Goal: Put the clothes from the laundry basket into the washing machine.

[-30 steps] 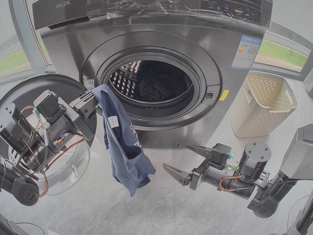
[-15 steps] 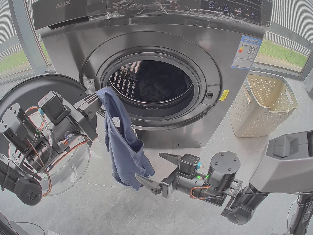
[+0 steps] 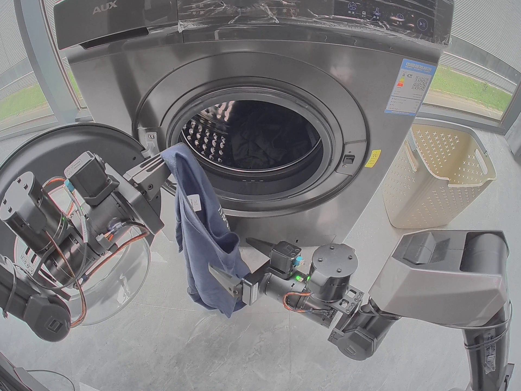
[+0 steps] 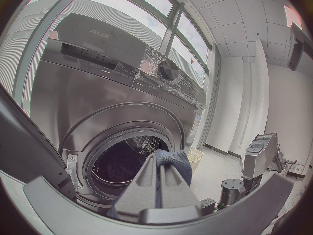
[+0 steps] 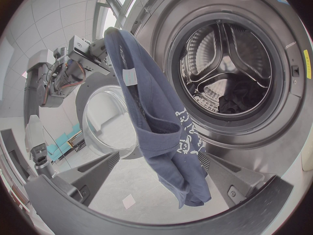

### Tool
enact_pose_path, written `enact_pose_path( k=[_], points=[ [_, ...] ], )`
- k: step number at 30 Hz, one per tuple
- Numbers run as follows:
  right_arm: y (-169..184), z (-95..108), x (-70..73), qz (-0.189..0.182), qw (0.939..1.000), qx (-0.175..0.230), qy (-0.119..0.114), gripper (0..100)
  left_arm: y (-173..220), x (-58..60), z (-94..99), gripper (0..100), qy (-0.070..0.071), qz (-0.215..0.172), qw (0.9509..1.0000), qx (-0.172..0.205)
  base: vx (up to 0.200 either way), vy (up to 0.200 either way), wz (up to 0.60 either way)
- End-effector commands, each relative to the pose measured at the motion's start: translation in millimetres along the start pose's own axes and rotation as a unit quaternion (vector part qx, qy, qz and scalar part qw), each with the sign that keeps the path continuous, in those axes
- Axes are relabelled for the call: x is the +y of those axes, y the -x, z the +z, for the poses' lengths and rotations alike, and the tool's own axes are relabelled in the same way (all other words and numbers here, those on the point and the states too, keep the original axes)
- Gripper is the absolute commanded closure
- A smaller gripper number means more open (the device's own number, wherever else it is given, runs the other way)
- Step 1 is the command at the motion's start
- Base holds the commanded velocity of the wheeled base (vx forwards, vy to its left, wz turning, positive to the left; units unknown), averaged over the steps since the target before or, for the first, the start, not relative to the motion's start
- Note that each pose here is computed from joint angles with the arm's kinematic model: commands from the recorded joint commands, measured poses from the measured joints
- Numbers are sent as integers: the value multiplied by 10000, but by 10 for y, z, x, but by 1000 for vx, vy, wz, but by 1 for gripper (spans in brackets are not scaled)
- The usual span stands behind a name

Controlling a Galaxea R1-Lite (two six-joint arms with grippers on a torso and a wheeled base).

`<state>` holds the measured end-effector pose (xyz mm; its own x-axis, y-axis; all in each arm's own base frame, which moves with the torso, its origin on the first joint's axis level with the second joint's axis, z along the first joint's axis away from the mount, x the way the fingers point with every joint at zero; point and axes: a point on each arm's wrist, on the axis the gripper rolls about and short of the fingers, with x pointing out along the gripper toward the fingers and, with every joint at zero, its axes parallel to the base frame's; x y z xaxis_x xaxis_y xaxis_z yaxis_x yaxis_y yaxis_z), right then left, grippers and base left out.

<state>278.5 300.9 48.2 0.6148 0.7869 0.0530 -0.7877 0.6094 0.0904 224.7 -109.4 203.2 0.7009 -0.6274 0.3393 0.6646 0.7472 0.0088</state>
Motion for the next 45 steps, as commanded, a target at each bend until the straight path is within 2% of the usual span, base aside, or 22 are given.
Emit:
enact_pose_path(
  k=[1,10,15,19,20,21,25,31,35,45],
  points=[
    [-132,-102,-88,-89,9999,-80,12,100,-2,0,8,100,-2,-2,10000,-18,0,0,0],
    [-107,52,-106,-175,9994,-303,18,100,2,18,16,100,-10,33,10000,-25,0,0,0],
    [265,476,-166,-350,9986,-402,57,100,1,41,-2,100,-19,81,10000,11,0,0,0],
    [806,909,-285,-694,9960,-524,188,100,-2,41,-1,100,-19,81,10000,11,0,0,0],
    [806,909,-285,-694,9960,-524,188,100,-2,41,-1,100,-19,81,10000,11,0,0,0],
    [992,1063,-306,-804,9944,-653,227,100,-2,41,-1,100,-19,81,10000,11,0,0,0],
    [1270,1346,-252,-845,9910,-998,277,100,-11,27,34,100,-28,91,9999,-60,0,0,0],
    [1410,1570,-221,-867,9867,-1328,364,100,-10,14,53,100,-29,89,9999,-91,0,0,0],
    [1503,1701,-289,-1025,9815,-1551,458,100,-16,11,59,100,-30,88,9999,-107,0,0,0],
    [1509,1877,-264,-973,9758,-1889,523,100,-7,-14,77,100,-35,112,9998,-136,0,0,0]
  ],
)
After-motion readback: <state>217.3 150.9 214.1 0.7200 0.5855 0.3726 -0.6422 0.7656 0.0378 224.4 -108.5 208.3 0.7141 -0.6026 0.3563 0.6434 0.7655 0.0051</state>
